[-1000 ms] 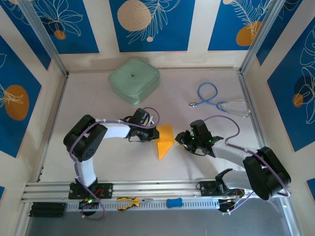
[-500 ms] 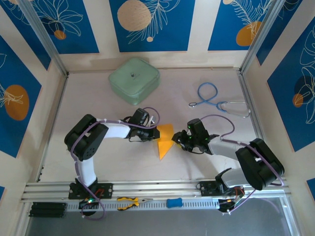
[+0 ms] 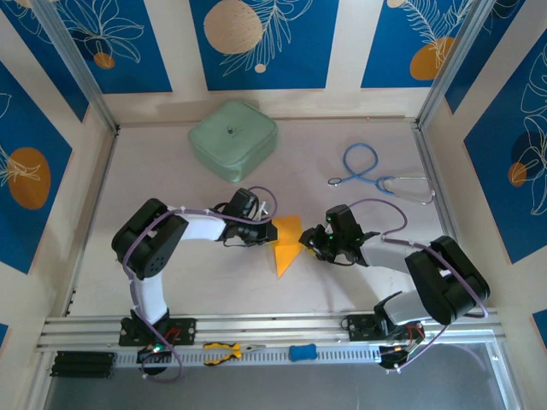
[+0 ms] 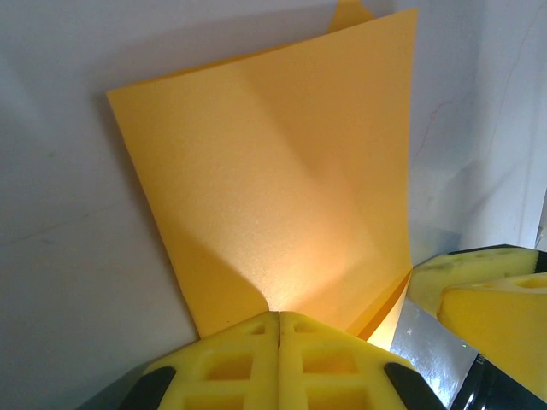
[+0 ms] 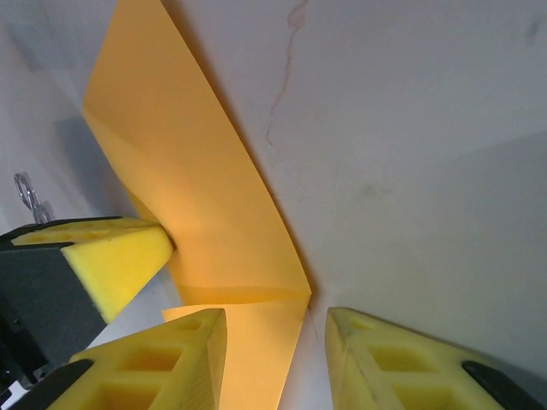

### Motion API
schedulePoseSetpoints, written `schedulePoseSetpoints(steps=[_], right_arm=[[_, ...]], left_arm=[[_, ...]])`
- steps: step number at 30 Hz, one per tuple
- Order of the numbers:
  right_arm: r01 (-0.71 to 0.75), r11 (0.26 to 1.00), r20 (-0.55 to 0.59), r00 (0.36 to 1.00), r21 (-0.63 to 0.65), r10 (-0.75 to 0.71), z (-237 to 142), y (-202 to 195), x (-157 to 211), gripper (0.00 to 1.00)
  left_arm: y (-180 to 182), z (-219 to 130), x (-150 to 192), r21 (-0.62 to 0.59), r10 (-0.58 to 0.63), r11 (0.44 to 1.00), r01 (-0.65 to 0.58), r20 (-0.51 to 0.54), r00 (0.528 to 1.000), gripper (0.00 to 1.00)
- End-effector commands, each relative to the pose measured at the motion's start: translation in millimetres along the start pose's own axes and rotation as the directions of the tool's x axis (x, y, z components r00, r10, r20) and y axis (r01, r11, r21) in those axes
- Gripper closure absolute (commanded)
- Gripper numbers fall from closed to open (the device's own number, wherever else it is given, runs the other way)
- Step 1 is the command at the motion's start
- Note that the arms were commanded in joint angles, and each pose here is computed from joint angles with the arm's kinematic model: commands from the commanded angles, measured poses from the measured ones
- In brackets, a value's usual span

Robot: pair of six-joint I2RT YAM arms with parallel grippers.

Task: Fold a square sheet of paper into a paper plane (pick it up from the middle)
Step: Fold the wing for the fifth time at the center of the table.

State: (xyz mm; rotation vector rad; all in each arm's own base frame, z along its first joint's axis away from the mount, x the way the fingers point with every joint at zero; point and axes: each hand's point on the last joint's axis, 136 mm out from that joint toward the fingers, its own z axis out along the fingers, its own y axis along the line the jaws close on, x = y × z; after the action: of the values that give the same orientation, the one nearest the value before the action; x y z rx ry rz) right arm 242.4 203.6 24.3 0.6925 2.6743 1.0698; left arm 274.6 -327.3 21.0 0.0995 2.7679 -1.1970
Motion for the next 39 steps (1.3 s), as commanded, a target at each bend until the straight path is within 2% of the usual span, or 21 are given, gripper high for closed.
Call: schedulePoseSetpoints(steps=[1,20,26,39], right_arm=[[0.023,0.999,-0.026,0.999,-0.031,-0.024,3,12,-1,0.64],[0.095,0.988,0.014,0.996,-0.119,-0.093,2,24,-9,0.67],[0.158,0.963,-0.043,0.984,-0.217,-0.171,1,35,-7,0.65],[0.223,0.922,-0.105,0.958,-0.316,-0.267,-1,43,-17,0.66]], left_arm=[[21,4,12,-0.046,-0.027,0.999,0.025,-0.037,0.999,0.94],[19,3,12,-0.042,-0.022,0.999,0.020,-0.037,0.999,0.95],[18,3,11,-0.038,-0.022,0.999,0.021,-0.037,0.999,0.95],[17,2,11,-0.038,-0.023,0.999,0.022,-0.035,0.999,0.95]])
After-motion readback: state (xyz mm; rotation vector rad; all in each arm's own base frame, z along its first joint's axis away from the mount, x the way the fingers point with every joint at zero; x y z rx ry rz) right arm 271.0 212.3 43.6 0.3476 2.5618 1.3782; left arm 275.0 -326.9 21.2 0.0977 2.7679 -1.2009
